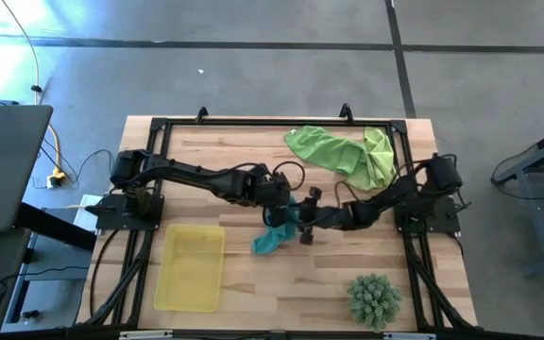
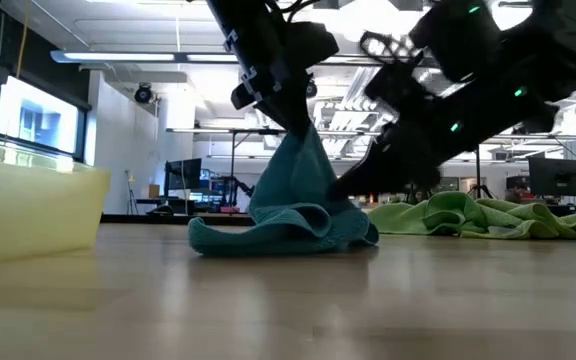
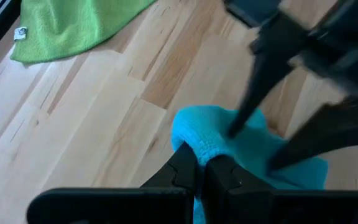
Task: Roll microfiber towels into tight, uniform cylinder then place into a basket
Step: Roll the blue microfiber towel
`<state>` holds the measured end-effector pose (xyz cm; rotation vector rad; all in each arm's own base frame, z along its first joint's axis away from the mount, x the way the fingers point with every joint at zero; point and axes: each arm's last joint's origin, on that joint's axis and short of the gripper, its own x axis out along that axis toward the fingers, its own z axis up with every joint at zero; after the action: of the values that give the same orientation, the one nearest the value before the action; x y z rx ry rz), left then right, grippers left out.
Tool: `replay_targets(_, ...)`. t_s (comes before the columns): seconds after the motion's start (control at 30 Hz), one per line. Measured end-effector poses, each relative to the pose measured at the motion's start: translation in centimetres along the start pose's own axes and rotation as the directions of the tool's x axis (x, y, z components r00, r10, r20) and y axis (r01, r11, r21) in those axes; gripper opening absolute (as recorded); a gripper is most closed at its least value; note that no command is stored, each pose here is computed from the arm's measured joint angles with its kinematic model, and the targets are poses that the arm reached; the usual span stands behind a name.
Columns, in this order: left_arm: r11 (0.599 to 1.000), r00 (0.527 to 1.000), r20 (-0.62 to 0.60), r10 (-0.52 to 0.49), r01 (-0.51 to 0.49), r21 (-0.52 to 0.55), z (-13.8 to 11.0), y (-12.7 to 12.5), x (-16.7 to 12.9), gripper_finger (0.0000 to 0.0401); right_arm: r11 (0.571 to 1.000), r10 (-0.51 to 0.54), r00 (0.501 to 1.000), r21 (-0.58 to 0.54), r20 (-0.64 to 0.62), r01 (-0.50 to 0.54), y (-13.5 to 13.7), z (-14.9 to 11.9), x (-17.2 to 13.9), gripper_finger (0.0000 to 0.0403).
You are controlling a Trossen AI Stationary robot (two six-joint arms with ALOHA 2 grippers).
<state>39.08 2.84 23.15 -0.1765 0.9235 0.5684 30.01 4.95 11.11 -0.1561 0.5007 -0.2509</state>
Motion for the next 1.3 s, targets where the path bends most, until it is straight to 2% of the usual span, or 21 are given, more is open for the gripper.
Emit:
replay_targets(0.2,0.999,0.999,-0.05,-0.007,0.009,0.031,-0.7,-0.4,-0.2,0.0,0.973,-0.212,0.964,-0.126,-0.162,0.193,-0.5,-0.3,0.5,0.0199)
replay_targets(0.37,0.999,0.997,-0.077,-0.005,0.008,0.046,-1.1,-0.7,-0.4,0.0,0.903,-0.38,0.914,-0.269,-0.139,0.335,-1.2,0.6,-0.2,0.0199)
replay_targets(0.47,0.999,0.997,-0.083,-0.004,0.008,0.046,-1.2,-0.7,-0.4,0.0,0.876,-0.422,0.901,-0.3,-0.101,0.377,-1.6,1.6,-0.8,0.0199)
replay_targets(0.53,0.999,0.997,-0.083,-0.004,0.007,0.04,-1.2,-0.7,-0.4,0.0,0.886,-0.41,0.908,-0.271,-0.08,0.376,-1.8,2.4,-1.3,0.0199)
replay_targets(0.67,1.0,0.995,-0.093,-0.018,0.02,0.017,-1.2,-0.7,-0.4,0.0,0.93,-0.323,0.946,-0.195,-0.03,0.311,-1.9,4.1,-2.7,0.0199)
replay_targets(0.77,0.994,0.985,-0.133,-0.106,0.108,0.007,-1.3,-1.0,-0.5,0.0,0.94,-0.304,0.953,-0.163,0.003,0.3,-2.0,5.1,-3.7,0.0199)
replay_targets(0.83,0.987,0.976,-0.152,-0.159,0.161,0.0,-1.4,-1.2,-0.5,0.0,0.956,-0.275,0.961,-0.102,0.026,0.276,-2.2,5.7,-4.3,0.0199)
replay_targets(0.93,0.983,0.972,-0.15,-0.178,0.181,0.006,-1.5,-1.6,-0.7,0.0,0.993,-0.099,0.993,0.076,0.056,0.095,-2.0,6.3,-4.6,0.0199)
replay_targets(1.03,0.982,0.972,-0.139,-0.187,0.19,0.005,-1.4,-1.8,-0.7,0.0,0.979,0.078,0.994,0.18,0.076,-0.091,-1.3,6.4,-4.3,0.0199)
replay_targets(1.1,0.98,0.973,-0.119,-0.199,0.2,-0.006,-1.3,-2.0,-0.8,0.0,0.977,0.112,0.991,0.175,0.079,-0.125,-0.5,6.1,-4.1,0.0199)
replay_targets(1.2,0.976,0.973,-0.083,-0.216,0.216,-0.014,-0.9,-2.1,-0.8,0.0,0.986,0.121,0.989,0.107,0.087,-0.13,0.7,5.5,-3.7,0.0199)
replay_targets(1.3,0.971,0.968,-0.077,-0.238,0.237,-0.025,-0.8,-2.2,-0.8,0.0,0.998,0.032,0.995,0.05,0.09,-0.037,1.6,4.9,-3.3,0.0199)
